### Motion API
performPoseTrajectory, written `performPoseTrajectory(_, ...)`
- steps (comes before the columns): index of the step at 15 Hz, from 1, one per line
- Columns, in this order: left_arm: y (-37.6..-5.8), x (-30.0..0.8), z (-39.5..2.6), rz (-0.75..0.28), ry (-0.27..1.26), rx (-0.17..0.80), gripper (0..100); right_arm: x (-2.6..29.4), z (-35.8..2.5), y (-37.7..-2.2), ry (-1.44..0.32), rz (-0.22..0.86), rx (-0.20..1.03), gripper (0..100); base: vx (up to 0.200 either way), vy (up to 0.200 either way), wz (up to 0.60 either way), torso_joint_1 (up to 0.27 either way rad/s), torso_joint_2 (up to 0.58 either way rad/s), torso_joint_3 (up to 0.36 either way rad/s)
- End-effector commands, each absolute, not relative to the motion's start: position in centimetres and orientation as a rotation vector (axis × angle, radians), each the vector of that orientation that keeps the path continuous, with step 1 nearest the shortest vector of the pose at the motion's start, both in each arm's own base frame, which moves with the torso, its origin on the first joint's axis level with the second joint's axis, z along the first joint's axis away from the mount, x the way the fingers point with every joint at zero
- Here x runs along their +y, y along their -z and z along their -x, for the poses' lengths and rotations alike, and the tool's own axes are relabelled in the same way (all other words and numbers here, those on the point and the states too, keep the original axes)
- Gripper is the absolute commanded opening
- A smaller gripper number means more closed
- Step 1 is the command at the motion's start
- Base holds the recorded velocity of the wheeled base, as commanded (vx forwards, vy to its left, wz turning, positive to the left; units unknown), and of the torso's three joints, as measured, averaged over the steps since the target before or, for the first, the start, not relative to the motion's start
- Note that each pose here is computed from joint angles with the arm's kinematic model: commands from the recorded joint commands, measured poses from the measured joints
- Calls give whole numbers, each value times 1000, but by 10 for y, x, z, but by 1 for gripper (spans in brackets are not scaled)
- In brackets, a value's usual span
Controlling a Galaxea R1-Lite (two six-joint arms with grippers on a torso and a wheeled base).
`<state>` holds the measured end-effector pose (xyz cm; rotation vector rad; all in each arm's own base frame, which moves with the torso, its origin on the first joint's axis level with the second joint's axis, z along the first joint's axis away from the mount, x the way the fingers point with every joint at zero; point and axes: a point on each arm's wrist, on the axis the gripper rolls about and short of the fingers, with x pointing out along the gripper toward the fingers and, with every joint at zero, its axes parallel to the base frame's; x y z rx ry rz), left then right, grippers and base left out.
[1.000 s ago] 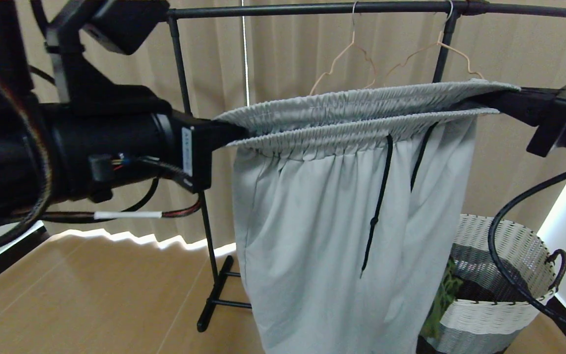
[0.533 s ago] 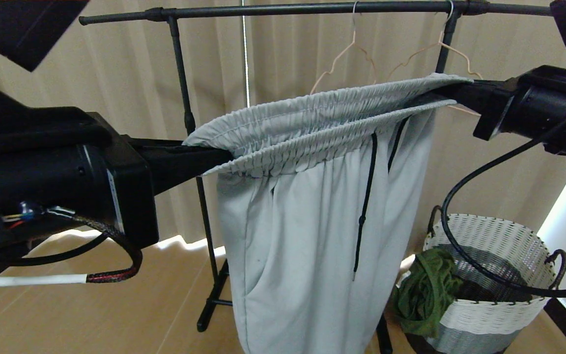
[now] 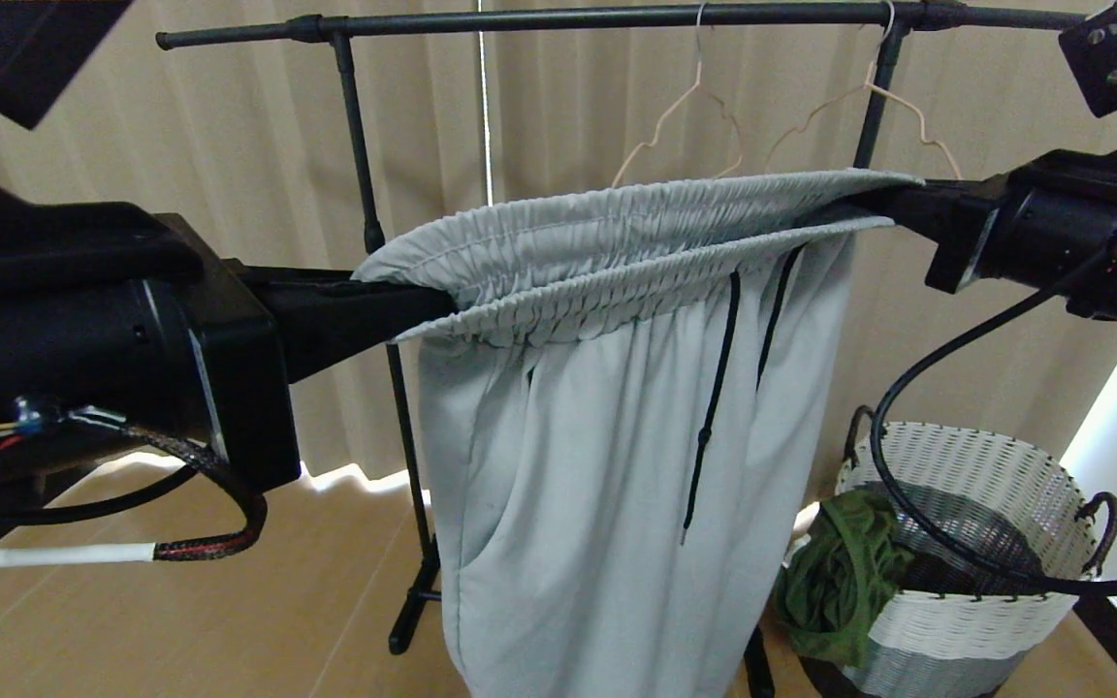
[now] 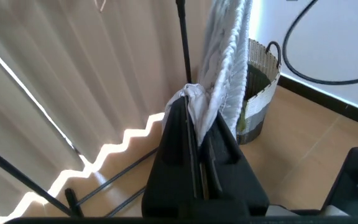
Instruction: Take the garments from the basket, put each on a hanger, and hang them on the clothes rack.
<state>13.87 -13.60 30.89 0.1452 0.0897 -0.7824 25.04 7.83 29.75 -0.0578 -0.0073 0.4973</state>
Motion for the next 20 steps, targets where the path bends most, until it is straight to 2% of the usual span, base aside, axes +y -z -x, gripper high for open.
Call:
performPoseTrajectory(1,-312,-143,-147,-148,780,86,0,72,-235,-307,-460,59,-6,0,0,0,0,0,0,0)
performPoseTrajectory(4,-329,-157,-168,-142,754,49,0,64,-212,-317,-449,60,-15,0,0,0,0,0,0,0)
performPoseTrajectory(5,-335,-161,-187,-159,713,31,0,58,-197,-323,-440,61,-10,0,0,0,0,0,0,0)
performPoseTrajectory(8,-325,-165,-220,-192,647,73,0,51,-172,-323,-441,62,16,0,0,0,0,0,0,0)
performPoseTrajectory(10,-311,-168,-225,-202,647,121,0,50,-168,-311,-444,67,58,0,0,0,0,0,0,0)
performPoseTrajectory(15,-311,-166,-220,-203,653,120,0,52,-172,-311,-450,67,55,0,0,0,0,0,0,0)
performPoseTrajectory(17,-301,-165,-215,-217,664,144,0,53,-173,-306,-455,68,80,0,0,0,0,0,0,0)
performPoseTrajectory(20,-304,-165,-214,-194,661,74,0,58,-177,-308,-470,68,73,0,0,0,0,0,0,0)
